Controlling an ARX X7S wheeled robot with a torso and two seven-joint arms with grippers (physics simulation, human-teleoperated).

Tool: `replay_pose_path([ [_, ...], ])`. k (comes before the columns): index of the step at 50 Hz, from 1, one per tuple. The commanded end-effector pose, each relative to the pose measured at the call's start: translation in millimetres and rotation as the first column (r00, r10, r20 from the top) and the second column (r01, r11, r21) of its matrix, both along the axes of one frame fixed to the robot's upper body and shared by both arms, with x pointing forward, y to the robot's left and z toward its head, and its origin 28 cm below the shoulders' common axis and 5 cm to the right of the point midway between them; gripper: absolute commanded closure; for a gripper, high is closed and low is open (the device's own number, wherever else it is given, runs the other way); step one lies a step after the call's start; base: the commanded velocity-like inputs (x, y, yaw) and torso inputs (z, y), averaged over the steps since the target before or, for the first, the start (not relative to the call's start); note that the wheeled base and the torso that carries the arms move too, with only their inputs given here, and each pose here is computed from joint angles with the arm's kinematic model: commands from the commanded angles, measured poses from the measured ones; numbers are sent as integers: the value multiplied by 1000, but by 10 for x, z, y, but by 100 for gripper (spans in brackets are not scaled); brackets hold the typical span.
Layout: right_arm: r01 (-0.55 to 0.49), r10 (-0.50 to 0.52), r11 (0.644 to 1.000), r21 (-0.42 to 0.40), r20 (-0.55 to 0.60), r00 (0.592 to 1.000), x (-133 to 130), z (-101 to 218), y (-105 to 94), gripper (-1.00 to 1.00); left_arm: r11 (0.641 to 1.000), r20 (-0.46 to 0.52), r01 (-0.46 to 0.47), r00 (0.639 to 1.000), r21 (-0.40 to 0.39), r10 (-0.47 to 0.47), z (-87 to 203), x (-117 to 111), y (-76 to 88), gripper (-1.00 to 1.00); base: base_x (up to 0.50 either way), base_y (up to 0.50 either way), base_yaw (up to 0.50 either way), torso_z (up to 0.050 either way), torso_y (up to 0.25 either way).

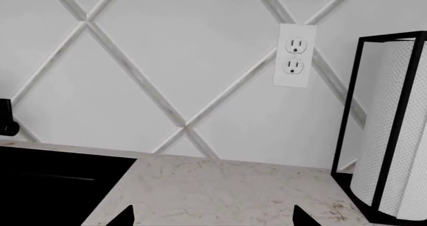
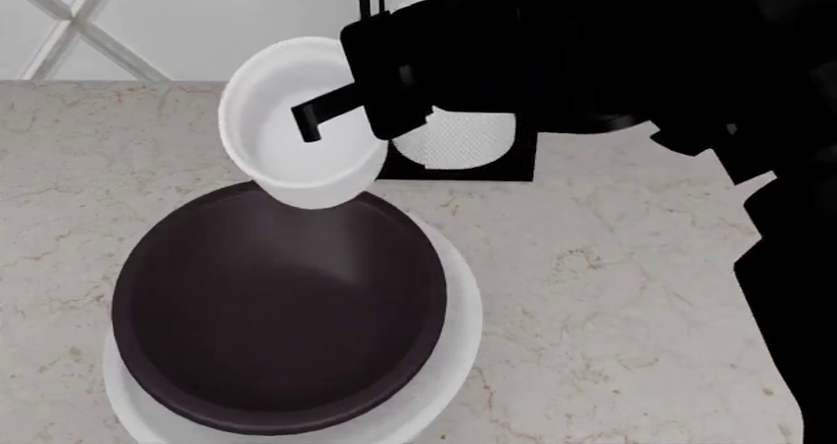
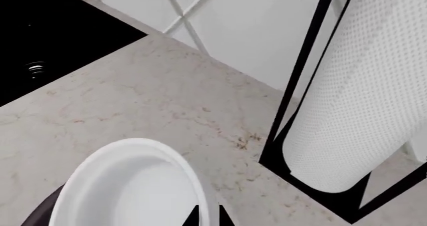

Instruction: Stack the bowls from largest to smallest.

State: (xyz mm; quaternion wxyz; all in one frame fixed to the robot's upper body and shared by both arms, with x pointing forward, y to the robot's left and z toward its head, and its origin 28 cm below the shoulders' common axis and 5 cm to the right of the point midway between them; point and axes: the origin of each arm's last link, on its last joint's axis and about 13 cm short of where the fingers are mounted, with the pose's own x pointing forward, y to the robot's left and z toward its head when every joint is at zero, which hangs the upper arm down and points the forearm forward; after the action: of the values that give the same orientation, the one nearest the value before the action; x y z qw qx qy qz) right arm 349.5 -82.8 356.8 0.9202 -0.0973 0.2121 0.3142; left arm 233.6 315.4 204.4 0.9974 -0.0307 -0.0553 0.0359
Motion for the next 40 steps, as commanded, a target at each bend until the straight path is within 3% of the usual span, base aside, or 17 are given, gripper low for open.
replay_pose_path([
  [1,-40,40,999,22,2,999,0,2,69,100,1000,1,-5,1000,-1,5,-2,-15,12,-100,0,0,0,0,0],
  [40,-89,92,995,34,-75,993,0,-289,159,100,1000,-2,-12,1000,-4,12,-25,-23,31,-100,0,0,0,1,1],
])
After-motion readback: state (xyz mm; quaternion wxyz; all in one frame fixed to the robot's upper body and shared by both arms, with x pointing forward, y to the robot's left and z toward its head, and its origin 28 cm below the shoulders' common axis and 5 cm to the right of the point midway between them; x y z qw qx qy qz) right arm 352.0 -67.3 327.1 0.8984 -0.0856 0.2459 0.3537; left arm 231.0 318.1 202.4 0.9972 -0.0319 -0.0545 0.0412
